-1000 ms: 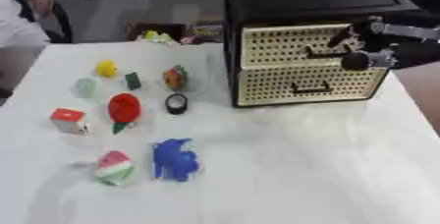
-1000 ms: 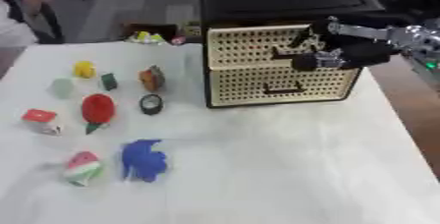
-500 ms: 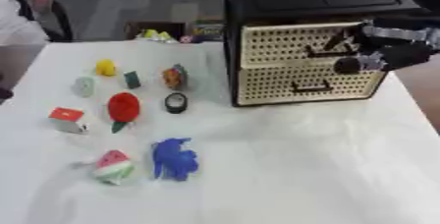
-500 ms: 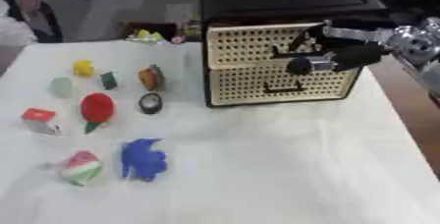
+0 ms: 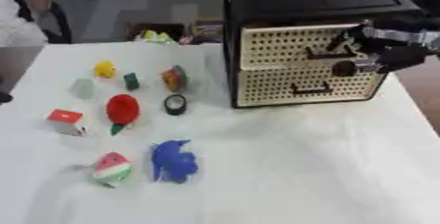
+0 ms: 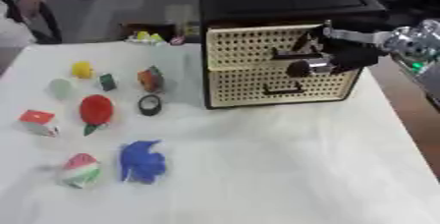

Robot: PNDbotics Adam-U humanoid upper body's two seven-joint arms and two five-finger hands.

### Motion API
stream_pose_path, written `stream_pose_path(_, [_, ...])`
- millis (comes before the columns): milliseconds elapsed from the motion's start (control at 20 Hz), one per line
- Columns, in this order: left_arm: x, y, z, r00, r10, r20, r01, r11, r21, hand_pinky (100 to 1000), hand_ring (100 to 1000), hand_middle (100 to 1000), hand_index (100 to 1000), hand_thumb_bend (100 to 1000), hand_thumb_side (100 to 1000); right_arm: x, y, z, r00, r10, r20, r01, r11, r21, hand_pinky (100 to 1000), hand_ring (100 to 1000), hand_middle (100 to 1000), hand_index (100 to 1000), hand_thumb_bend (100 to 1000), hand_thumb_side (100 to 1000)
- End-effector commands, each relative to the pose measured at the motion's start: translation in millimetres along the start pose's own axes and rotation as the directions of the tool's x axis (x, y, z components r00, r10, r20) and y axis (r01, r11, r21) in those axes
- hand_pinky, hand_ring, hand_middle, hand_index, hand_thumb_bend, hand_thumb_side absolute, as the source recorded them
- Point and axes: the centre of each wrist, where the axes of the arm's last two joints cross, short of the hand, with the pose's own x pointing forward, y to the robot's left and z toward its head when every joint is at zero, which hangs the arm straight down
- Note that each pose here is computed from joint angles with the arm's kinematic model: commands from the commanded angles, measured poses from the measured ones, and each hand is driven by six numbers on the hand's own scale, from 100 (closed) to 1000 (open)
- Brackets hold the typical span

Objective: Pick up objects from table and place into drawer.

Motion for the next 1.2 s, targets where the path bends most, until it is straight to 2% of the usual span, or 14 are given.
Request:
stream_pose_path(50, [4.7, -0.4, -3.7, 1.0, -0.004, 0.023, 0.004, 1.0, -0.011, 523, 622, 625, 713, 100, 1000, -2.4, -12.2, 4.6, 0.999, 0.038, -0.022, -0.039, 0.999, -0.027, 100, 100, 100, 851, 820, 995])
stream_pose_path(300, [4.7, -0.8, -3.8, 1.0, -0.004, 0.023, 0.004, 1.0, -0.013, 523, 622, 624, 712, 100, 1000, -2.2, -12.8, 3.9, 0.997, 0.066, -0.031, -0.067, 0.997, -0.035, 100, 100, 100, 848, 842, 976])
stream_pose_path(850, [4.6, -1.4, -3.7, 1.0, -0.001, 0.019, 0.001, 1.0, -0.016, 523, 622, 624, 711, 100, 1000, 6.2, -6.6, -5.6, 0.994, 0.106, 0.001, -0.106, 0.992, 0.069, 100, 100, 100, 839, 850, 904])
stream_pose_path(1200, [4.7, -2.1, -4.1, 1.0, 0.003, 0.019, -0.002, 1.0, -0.02, 523, 622, 623, 711, 100, 1000, 24.9, -6.9, -6.4, 0.98, 0.195, 0.031, -0.197, 0.976, 0.096, 100, 100, 100, 834, 871, 883])
